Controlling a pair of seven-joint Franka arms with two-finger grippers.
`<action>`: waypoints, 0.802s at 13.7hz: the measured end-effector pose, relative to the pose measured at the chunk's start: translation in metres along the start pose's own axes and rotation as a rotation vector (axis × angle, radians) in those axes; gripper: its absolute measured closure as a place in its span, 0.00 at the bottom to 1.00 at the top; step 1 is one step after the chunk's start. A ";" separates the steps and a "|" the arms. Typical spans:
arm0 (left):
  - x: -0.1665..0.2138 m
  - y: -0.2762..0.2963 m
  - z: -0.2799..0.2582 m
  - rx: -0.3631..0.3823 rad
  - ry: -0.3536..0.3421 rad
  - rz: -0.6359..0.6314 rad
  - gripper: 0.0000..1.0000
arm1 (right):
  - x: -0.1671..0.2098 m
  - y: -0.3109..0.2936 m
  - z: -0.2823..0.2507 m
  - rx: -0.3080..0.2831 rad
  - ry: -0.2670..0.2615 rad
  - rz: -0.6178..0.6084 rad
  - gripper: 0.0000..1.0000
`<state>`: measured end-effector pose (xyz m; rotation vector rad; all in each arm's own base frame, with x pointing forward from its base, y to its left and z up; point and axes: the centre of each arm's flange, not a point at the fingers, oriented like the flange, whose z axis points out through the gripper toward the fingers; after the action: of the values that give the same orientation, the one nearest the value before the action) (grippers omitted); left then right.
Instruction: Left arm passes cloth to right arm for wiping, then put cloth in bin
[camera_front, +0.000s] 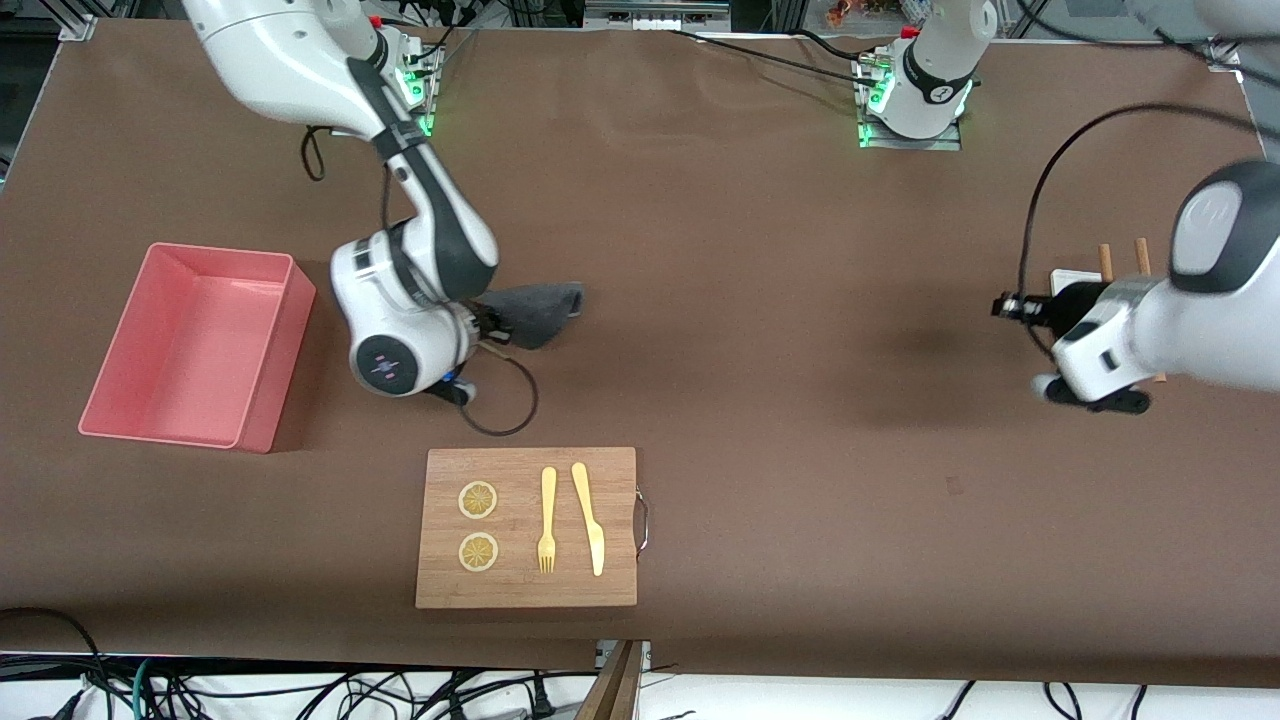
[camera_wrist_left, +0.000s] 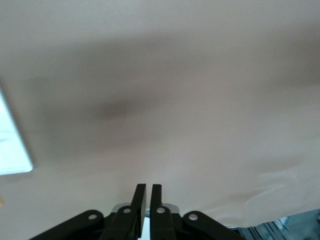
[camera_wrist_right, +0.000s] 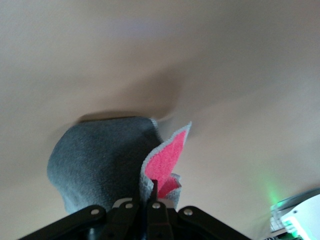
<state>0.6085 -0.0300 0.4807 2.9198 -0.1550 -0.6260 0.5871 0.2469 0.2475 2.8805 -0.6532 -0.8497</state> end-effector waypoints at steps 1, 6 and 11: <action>-0.025 0.004 -0.011 0.055 0.040 -0.004 0.89 | 0.014 0.017 -0.004 0.005 -0.014 -0.020 0.98; -0.104 0.025 0.015 0.196 0.235 0.028 0.76 | 0.063 0.090 -0.021 -0.031 -0.027 -0.161 0.98; -0.096 0.020 -0.003 0.200 0.337 0.033 0.28 | 0.075 0.114 -0.030 -0.107 0.016 -0.276 0.98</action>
<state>0.5217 -0.0371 0.5254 3.1516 -0.2360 -0.1114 0.6165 0.1101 0.2555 2.9162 -0.2017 -0.8601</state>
